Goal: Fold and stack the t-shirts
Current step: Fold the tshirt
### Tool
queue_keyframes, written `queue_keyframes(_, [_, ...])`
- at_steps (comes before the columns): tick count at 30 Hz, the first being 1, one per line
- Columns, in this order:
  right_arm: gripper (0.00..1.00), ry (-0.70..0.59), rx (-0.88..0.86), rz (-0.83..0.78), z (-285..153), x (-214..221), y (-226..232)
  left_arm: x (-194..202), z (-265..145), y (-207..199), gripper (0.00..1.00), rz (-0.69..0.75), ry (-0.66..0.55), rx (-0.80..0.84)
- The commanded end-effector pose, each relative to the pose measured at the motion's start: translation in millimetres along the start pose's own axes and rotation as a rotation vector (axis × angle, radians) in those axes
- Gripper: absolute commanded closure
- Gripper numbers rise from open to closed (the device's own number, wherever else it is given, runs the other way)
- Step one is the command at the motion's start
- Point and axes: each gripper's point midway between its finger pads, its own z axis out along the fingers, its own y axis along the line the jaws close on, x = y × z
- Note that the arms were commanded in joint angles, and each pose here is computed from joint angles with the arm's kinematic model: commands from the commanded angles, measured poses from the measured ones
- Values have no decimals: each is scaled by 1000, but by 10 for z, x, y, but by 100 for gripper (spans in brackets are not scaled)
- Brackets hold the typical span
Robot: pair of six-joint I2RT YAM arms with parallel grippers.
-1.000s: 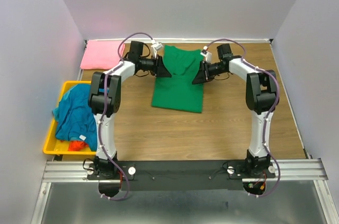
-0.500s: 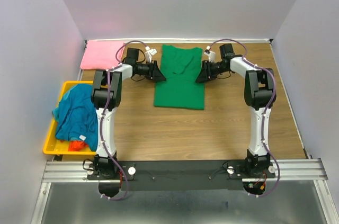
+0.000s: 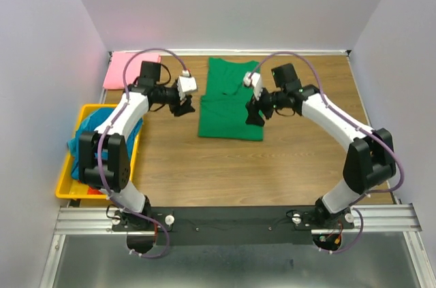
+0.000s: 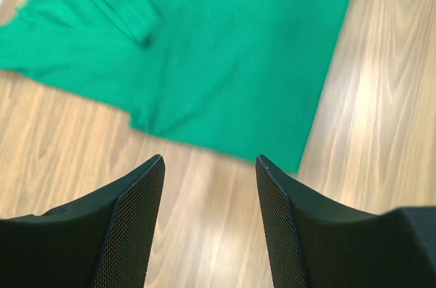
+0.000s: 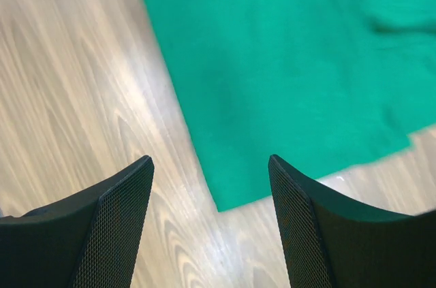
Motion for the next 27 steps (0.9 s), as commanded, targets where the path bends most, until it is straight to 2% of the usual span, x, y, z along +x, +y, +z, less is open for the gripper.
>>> queue_keyframes(1, [25, 197, 52, -190, 149, 718, 96, 587, 10, -202, 36, 294, 155, 22])
queue_keyframes(4, [28, 240, 49, -306, 210, 944, 202, 666, 69, -288, 37, 415, 185, 2])
queue_keyframes(7, [31, 277, 50, -381, 298, 1121, 226, 781, 144, -394, 37, 457, 210, 15])
queue_keyframes(16, [35, 298, 63, -433, 444, 1202, 228, 912, 269, -632, 38, 502, 236, 75])
queue_keyframes(20, [39, 299, 49, -456, 481, 1195, 300, 932, 345, -659, 39, 512, 253, 91])
queue_keyframes(27, [45, 367, 54, -476, 622, 1452, 211, 948, 493, -628, 40, 576, 286, 107])
